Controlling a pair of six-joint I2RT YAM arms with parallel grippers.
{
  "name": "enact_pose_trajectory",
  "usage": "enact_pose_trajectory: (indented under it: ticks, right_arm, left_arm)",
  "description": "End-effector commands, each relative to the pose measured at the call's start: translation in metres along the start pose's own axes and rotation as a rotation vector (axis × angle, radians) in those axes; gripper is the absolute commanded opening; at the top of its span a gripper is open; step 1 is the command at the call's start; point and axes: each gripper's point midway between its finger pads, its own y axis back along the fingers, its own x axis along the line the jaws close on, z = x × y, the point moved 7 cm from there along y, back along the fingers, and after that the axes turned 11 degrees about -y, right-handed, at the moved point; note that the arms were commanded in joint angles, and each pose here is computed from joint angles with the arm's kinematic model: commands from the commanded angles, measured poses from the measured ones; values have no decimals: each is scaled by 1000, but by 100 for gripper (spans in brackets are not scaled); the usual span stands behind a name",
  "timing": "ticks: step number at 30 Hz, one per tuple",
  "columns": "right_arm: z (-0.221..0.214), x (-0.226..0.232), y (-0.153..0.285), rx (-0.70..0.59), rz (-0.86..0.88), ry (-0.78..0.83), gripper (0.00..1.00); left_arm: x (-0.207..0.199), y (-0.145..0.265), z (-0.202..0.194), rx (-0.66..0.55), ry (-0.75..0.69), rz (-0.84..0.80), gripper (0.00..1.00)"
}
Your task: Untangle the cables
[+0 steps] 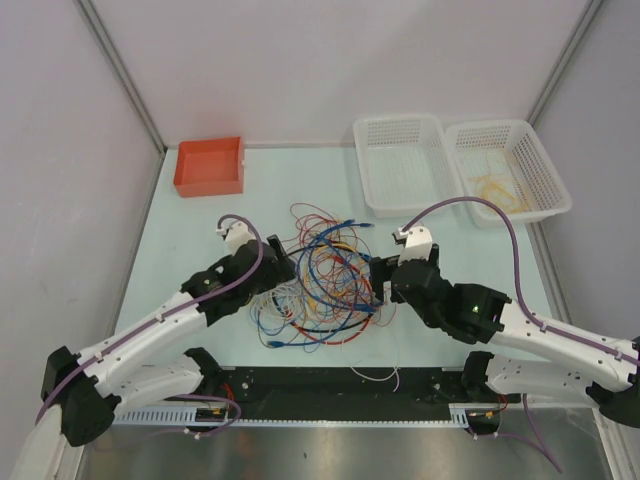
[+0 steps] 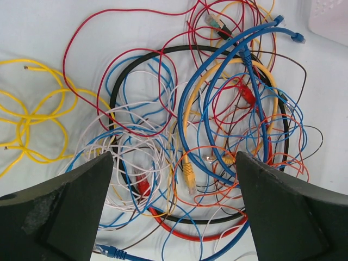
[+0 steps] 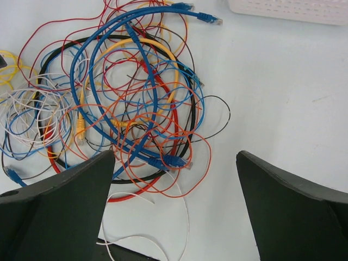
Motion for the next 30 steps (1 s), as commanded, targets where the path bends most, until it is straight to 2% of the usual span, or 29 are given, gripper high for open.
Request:
enact_pose_trajectory:
  ticks: [1, 11, 16, 23, 26, 30]
  right_arm:
    - [-2, -4, 0, -6, -26, -31, 100]
    - [-9, -4, -4, 17, -31, -37, 100]
    - [-22, -11, -16, 53, -71, -23, 100]
    - [-43, -23, -47, 188, -68, -140, 98]
    - [-43, -23, -49, 190, -55, -159, 97]
    - [-44, -21, -51, 194, -49, -157, 96]
  left_arm:
    - [5, 4, 1, -22, 63, 1, 100]
    - [30, 5, -16, 34, 54, 146, 100]
    - [26, 4, -10, 32, 10, 117, 100]
    - [21, -5, -28, 112, -8, 45, 98]
    - [36, -2, -24, 91, 33, 170, 100]
    - [70, -2, -23, 133, 196, 365, 99]
